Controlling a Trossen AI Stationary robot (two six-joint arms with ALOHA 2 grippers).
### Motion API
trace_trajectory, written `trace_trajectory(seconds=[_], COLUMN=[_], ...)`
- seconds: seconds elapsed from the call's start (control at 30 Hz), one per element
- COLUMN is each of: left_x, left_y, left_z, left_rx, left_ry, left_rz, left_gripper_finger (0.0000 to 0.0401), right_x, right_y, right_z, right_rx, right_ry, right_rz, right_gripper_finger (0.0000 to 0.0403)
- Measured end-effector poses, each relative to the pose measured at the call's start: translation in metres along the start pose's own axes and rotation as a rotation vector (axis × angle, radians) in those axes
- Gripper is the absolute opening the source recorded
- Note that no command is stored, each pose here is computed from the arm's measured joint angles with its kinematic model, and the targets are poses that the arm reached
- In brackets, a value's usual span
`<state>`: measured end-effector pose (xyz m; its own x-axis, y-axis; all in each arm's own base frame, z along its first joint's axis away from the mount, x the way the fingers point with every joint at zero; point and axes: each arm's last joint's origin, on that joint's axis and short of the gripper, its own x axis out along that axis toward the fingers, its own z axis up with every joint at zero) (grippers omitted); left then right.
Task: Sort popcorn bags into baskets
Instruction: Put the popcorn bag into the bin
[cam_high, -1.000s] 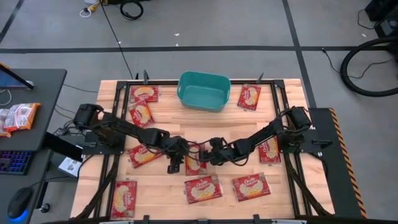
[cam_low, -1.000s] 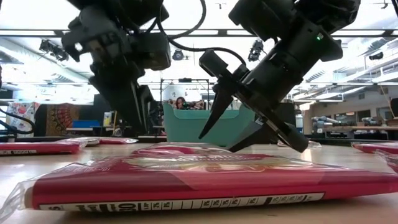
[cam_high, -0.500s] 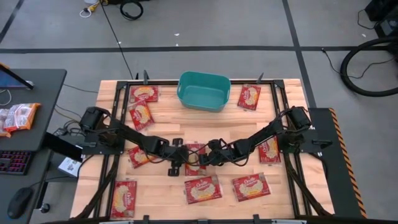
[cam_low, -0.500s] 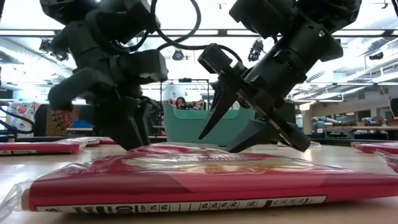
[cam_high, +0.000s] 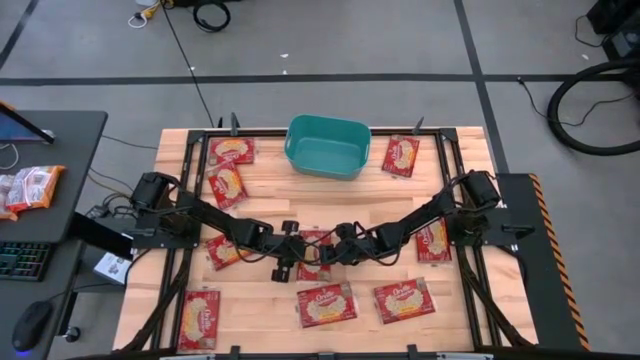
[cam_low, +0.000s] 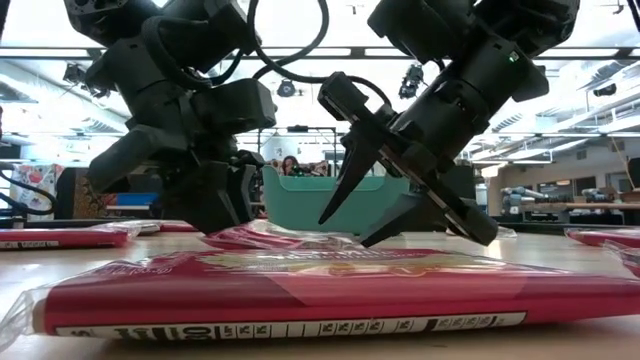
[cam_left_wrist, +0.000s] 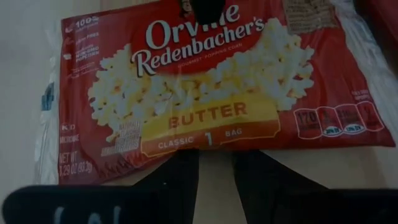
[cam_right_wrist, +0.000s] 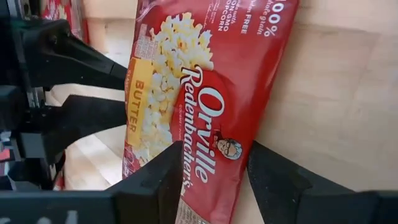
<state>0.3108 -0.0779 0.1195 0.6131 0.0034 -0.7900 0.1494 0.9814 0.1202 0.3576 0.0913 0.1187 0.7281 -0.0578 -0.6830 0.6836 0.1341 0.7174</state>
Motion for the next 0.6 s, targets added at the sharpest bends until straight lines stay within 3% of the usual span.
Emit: trace_trajectory(seconds=[0.37,0.6], left_x=[0.000,0.005], left_y=[0.002,0.011], left_z=[0.000,0.004], left_rx=[-0.002,0.055], left_ry=[0.004,-0.044], left_rz=[0.005,0.027], left_gripper_finger=[0.0105,0.0105], right_x=[-0.022,-0.019], right_y=[0.026,0.020], right_z=[0.004,0.008], right_rx=[-0.065,-0.137], right_ry=[-0.036,-0.034], right_rz=[0.135,0.073], right_gripper_finger=[0.0160,0.0160])
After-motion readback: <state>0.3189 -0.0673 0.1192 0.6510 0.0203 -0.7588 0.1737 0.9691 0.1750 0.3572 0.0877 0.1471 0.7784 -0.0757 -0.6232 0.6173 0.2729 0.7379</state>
